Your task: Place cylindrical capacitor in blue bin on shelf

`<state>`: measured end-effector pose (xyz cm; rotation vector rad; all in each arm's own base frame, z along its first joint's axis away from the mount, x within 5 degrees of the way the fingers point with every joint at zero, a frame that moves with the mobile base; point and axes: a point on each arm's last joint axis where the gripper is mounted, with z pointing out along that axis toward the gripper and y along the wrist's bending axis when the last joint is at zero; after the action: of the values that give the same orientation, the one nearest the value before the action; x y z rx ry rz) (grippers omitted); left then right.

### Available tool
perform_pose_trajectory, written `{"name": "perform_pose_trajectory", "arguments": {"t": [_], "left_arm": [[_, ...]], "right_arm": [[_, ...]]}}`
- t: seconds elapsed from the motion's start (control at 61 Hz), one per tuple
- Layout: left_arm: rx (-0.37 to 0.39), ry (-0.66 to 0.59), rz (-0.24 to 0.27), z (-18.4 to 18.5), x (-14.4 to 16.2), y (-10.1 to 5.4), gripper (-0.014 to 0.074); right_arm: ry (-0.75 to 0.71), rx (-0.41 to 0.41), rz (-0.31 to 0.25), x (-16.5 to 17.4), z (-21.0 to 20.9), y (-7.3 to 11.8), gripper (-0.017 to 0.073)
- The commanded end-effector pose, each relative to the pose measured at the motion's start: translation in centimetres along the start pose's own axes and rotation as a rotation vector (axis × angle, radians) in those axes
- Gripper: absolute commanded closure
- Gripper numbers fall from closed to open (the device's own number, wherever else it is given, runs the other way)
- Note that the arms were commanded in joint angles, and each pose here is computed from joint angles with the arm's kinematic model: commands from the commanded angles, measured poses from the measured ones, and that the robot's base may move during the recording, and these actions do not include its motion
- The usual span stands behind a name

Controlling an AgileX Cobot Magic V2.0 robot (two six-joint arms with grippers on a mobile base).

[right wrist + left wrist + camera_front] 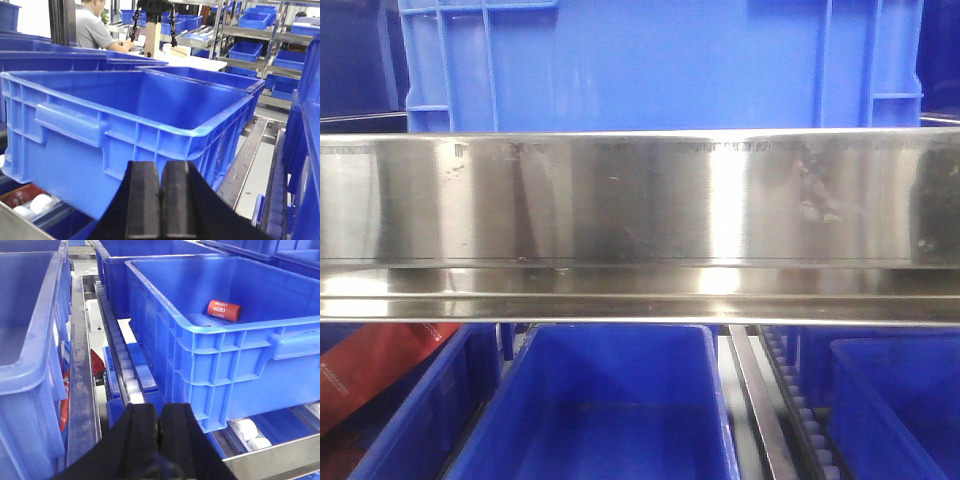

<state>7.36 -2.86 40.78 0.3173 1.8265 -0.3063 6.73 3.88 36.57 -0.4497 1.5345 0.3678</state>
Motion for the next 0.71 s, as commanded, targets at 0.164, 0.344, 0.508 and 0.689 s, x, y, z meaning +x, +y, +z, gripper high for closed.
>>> {"name": "perform_pose_trajectory", "arguments": {"t": [0.164,0.344,0.508,0.689], "left_arm": [[0.006,-0.019,-0.001,0.0,-0.1,0.0,0.0705],[0.004,-0.019,0.001,0.0,-0.1,0.0,0.0705],[0.005,-0.019,0.002,0.0,-0.1,0.0,0.0705],[-0.011,-0.050,0.005,0.3,1.1,0.2,0.0705]], "right_arm": [[-0.026,0.003,-0.006,-0.2,-0.1,0.0,0.0721],[-0.026,0.003,-0.006,-0.2,-0.1,0.0,0.0721],[-0.026,0.003,-0.006,-0.2,-0.1,0.0,0.0721],[-0.026,0.003,-0.006,-0.2,-0.1,0.0,0.0721]]}}
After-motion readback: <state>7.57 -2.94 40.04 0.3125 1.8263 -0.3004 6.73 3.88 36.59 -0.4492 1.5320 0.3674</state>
